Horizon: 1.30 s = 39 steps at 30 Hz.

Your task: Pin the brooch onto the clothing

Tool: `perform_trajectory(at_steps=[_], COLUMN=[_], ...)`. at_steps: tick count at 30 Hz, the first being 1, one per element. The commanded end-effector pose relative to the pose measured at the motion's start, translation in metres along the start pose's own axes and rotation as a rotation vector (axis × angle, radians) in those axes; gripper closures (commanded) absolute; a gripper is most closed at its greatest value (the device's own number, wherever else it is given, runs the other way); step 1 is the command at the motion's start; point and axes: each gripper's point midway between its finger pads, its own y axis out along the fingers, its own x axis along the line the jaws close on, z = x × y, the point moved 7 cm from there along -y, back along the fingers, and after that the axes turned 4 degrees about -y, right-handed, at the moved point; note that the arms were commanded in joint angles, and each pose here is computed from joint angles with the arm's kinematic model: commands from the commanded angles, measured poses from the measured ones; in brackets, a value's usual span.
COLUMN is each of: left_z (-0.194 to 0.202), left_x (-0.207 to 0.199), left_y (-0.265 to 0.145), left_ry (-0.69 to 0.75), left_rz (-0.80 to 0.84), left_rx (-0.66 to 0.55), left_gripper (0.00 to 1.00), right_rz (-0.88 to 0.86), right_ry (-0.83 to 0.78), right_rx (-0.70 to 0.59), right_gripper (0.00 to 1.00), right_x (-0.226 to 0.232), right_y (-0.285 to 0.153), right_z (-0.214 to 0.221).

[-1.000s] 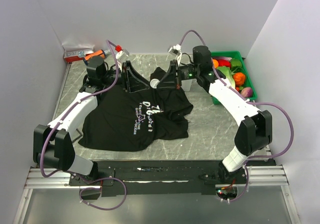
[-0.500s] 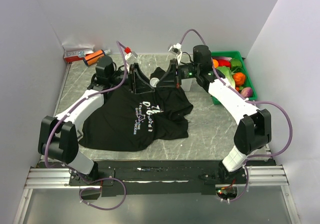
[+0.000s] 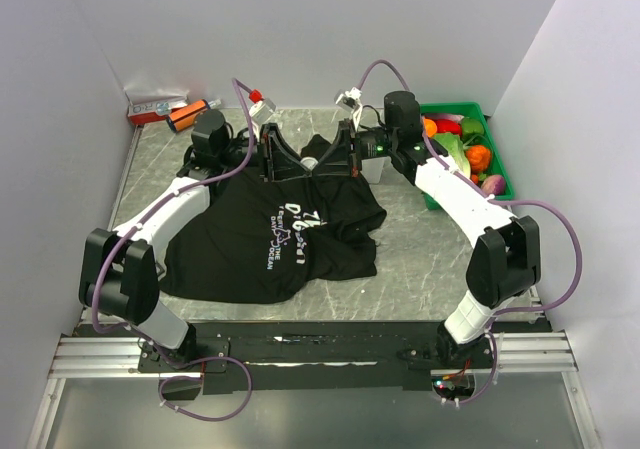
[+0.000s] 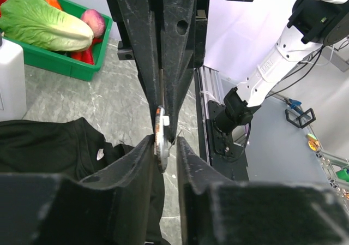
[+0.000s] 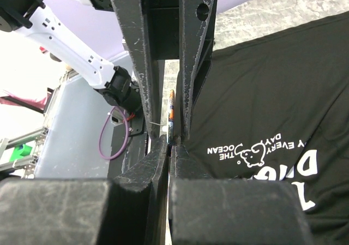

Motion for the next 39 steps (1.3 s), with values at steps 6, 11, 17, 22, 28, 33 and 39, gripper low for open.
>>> perform_trajectory(at_steps=[6, 11, 17, 22, 28, 33, 39], left_z=[-0.014, -0.013, -0.012, -0.012, -0.01, -0.007, -0.006], left_x=[-0.012, -0.011, -0.007, -0.007, -0.002, 0.007, 0.012], left_y=[0.002, 0.003, 0.004, 0.007, 0.014, 0.022, 0.028], left_ry=[0.058, 0.05, 0.029, 0.031, 0.025, 0.024, 0.055], left_rz=[0.047, 0.051, 0.044, 0.054, 0.037, -0.059, -0.135], left_rx=[-0.006, -0.003, -0.006, 0.004, 0.016, 0.02, 0.021], left_gripper=[0.76, 0.86, 0.92, 0.94, 0.99, 0.99, 0.99], right_rz=[0.007, 0.004, -0.008, -0.025, -0.039, -0.022, -0.005], right_ry=[-0.072, -0.086, -0.143, -0.186, -0.258, -0.324, -0.377], right_rx=[-0.019, -0.018, 0.008, 0.031, 0.046, 0.073, 0.095], right_gripper=[1.0, 1.0, 1.0, 1.0, 1.0, 1.0, 1.0], right_x=[-0.001, 0.0, 0.008, 0.015, 0.021, 0.028, 0.034], right_y=[0.0, 0.001, 0.006, 0.012, 0.019, 0.024, 0.026], right_z=[-0.011, -0.012, -0.013, -0.012, -0.016, -0.021, -0.023])
